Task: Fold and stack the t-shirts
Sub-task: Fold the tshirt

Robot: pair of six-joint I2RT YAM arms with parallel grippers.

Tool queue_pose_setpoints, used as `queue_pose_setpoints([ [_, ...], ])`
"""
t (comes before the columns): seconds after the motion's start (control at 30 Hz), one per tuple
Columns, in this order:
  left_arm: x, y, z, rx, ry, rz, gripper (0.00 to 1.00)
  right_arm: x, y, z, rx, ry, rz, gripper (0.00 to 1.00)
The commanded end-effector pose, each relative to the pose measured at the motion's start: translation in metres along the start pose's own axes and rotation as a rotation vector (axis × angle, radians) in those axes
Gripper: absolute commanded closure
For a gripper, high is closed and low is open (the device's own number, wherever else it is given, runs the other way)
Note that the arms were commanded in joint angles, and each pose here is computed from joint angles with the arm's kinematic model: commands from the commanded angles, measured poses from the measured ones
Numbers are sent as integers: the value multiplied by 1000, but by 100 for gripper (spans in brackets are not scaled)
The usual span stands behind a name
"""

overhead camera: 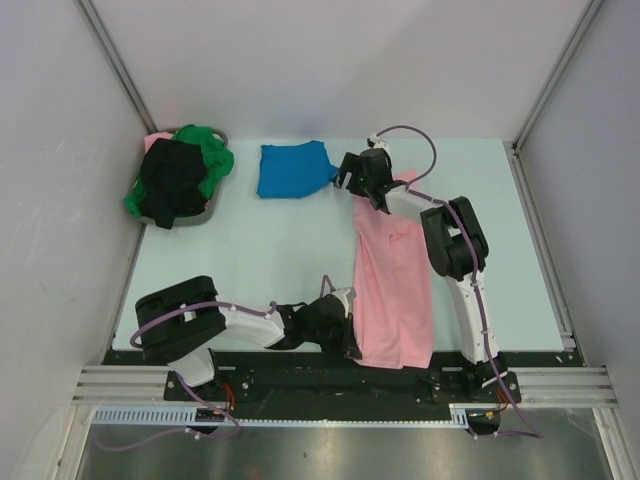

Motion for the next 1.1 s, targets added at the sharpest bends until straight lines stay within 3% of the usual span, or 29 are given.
queue_pose_setpoints([
  [0.0,3,-1,3,29,-20,-6,88,5,-6,-13,-20,51,-23,13],
  [0.27,1,-1,5,39,-32,-10,88,32,2,-36,5,101,38,13],
  [0.7,-7,-2,18,7,-114,-41,89,54,-23,-46,40,145,11,12],
  [0.93,-22,-13,15,-5,-145,-115,86,23,-79,-29,48,99,-96,8],
  [1.07,-32,-21,12,5,-157,-167,83,-29,-143,-6,54,51,-202,1],
])
Point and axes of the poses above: each gripper's point midway between its finger pads, its own x axis out along the fingers, its own z axis along the line the jaws close on, y = z × x, the point moved 4 cm from there along -x, back along the fingers, and after that the axes turned 6 degrees about -x, right-handed, at the moved point
